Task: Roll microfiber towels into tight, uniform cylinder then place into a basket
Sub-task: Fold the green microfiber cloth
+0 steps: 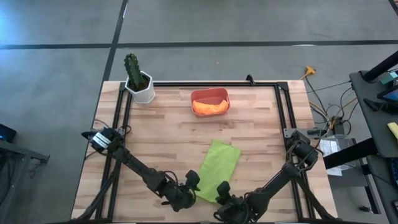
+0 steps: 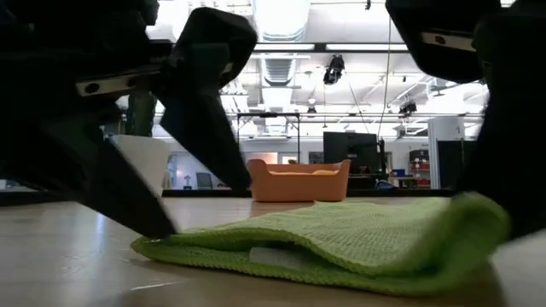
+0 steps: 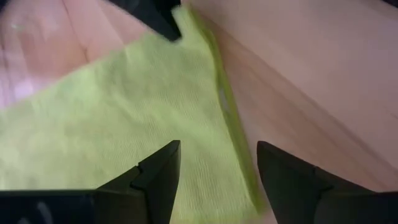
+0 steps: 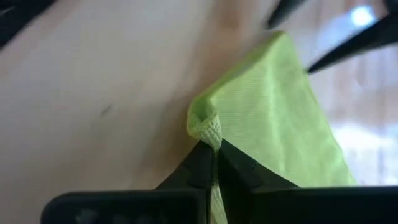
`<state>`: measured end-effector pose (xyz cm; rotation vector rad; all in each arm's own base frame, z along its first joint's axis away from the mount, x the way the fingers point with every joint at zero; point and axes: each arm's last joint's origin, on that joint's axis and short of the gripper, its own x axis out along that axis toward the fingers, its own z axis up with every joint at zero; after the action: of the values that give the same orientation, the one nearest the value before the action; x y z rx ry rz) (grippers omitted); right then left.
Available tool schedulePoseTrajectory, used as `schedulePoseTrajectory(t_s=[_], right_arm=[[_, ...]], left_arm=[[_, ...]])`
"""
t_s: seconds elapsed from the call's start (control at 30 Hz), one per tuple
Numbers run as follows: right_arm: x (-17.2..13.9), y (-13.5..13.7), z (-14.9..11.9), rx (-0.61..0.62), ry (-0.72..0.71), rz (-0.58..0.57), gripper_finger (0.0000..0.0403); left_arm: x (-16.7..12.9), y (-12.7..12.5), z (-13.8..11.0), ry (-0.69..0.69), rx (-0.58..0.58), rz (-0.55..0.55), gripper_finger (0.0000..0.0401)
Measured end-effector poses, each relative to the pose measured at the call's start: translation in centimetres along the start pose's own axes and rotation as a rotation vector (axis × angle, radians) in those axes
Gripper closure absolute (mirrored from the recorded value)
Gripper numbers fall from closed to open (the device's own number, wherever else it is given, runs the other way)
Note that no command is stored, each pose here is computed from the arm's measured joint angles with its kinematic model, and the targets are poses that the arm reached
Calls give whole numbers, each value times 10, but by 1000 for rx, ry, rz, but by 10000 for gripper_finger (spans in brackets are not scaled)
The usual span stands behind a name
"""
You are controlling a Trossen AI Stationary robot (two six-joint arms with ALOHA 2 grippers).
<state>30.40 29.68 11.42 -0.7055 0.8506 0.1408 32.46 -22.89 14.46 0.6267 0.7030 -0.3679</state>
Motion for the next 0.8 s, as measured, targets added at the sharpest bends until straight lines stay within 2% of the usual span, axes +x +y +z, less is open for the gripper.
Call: schedulePoseTrajectory(t_s=[0.13,0.3,0.6,0.8], right_arm=[[-5,-5,1,100,-6,-101,391],[-19,-21,0,206,7,-204,392],[-32,-37,6,278,-22,-214,392],[-30,-41,5,298,-8,-222,392]], left_arm=[[7,-2,1,-33,-9,14,205],[10,-4,-3,-8,-1,10,205],[10,0,-3,4,-44,109,189],[11,0,-3,-6,-143,84,173]])
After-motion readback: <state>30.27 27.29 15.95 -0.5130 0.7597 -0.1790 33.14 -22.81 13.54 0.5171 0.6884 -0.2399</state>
